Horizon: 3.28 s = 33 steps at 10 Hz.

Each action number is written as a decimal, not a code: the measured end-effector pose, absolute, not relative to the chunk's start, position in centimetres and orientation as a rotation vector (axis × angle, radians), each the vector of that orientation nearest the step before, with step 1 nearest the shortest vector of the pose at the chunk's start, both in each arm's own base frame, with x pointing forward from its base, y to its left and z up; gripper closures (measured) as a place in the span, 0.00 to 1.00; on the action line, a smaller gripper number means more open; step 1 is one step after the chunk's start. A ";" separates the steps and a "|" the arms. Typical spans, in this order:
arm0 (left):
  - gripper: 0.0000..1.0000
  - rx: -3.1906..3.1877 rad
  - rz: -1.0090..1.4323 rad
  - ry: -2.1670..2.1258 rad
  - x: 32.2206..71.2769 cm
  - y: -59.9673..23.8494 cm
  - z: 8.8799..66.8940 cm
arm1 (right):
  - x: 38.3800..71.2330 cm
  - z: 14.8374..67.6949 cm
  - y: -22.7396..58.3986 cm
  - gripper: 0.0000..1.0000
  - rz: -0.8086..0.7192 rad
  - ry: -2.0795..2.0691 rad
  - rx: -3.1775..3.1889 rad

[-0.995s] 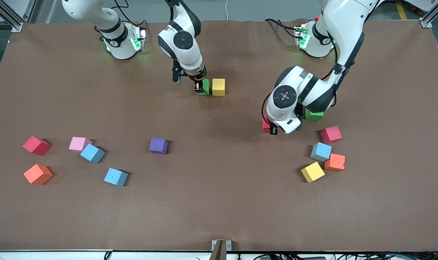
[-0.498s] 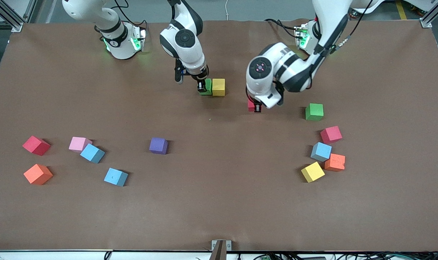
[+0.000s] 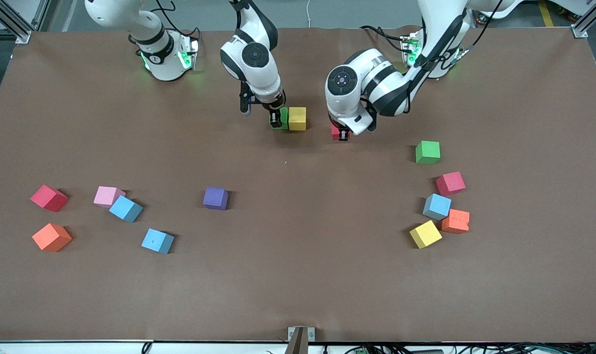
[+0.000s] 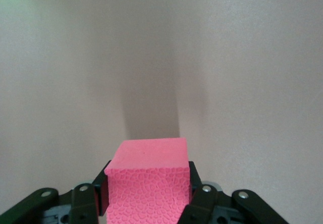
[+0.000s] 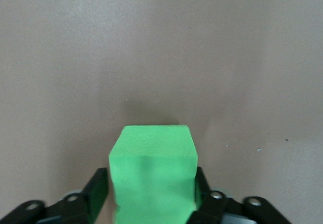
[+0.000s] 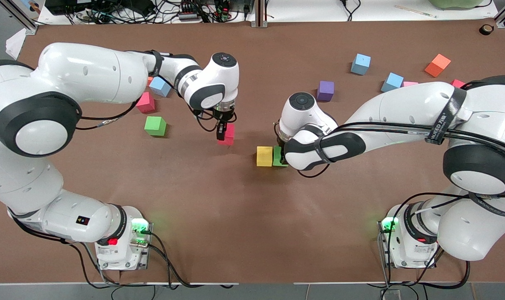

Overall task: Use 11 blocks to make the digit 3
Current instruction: 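Set the green cube beside the yellow cube and open the right gripper, then place the red cube beside yellow with the left gripper while the right reaches purple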

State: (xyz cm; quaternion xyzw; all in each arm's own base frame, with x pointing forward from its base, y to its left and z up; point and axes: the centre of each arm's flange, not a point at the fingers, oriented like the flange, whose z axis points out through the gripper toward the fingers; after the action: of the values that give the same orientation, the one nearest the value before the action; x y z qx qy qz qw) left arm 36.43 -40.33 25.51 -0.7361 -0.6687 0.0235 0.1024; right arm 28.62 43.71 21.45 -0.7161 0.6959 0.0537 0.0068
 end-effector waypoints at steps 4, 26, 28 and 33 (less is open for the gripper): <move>0.42 -2.190 0.075 -1.980 36.3 -40.7 25.5 | 28.7 21.1 43.7 0.00 0.163 2.177 -2.248; 0.42 -2.155 -0.061 -2.028 31.5 -39.8 26.0 | 56.1 25.5 21.6 0.00 -0.128 0.387 -3.093; 0.42 -2.158 -0.053 -2.047 31.5 -40.0 26.1 | 55.9 24.7 22.7 0.00 -0.114 0.311 -3.106; 0.42 -2.168 -0.011 -2.170 28.2 -42.3 24.0 | 55.3 23.3 24.3 0.00 -0.086 0.136 -3.130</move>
State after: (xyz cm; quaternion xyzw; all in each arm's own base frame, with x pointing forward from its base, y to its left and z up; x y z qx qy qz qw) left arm 28.24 -42.31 24.01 -0.7064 -0.7068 -0.0036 0.0370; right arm 55.31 24.35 23.32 -0.9987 0.0434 -0.0275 0.0039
